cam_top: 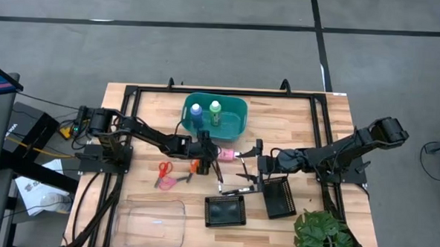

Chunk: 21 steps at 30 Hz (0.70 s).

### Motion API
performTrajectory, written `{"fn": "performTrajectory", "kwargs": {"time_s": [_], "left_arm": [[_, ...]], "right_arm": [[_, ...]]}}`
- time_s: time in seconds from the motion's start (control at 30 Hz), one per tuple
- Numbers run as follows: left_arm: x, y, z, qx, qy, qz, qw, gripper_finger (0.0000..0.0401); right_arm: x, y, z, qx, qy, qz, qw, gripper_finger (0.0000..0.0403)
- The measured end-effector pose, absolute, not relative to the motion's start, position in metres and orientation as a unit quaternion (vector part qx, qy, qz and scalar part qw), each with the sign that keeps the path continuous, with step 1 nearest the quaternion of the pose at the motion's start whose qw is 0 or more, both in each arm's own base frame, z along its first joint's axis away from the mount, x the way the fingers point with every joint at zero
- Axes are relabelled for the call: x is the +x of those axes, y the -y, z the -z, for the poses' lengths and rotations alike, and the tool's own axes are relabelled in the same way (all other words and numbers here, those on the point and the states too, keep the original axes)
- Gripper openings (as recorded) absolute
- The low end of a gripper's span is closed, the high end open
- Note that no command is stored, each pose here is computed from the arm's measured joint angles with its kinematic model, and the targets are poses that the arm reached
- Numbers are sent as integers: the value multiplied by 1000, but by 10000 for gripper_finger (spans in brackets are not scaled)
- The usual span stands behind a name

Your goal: Pick & Place Paint Supplies

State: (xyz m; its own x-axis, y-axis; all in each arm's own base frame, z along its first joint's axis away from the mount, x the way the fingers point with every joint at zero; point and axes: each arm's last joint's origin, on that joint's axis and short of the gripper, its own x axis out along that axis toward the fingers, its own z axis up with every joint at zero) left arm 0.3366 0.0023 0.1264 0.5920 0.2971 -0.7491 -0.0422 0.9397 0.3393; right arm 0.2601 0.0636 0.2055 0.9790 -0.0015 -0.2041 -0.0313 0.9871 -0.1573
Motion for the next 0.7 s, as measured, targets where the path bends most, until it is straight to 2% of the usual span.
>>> {"fn": "performTrajectory", "kwargs": {"time_s": [0.33, 0.53, 0.7], "left_arm": [[337, -1, -127, 111, -437, -95, 888, 162], [337, 1, -127, 77, -431, -110, 892, 158], [336, 13, -135, 78, -416, -90, 902, 154]], "right_arm": [[260, -64, -205, -72, -104, -7, 992, 285], [260, -64, -205, -71, -104, -7, 992, 285], [260, -64, -206, -70, -97, -10, 993, 285]]}}
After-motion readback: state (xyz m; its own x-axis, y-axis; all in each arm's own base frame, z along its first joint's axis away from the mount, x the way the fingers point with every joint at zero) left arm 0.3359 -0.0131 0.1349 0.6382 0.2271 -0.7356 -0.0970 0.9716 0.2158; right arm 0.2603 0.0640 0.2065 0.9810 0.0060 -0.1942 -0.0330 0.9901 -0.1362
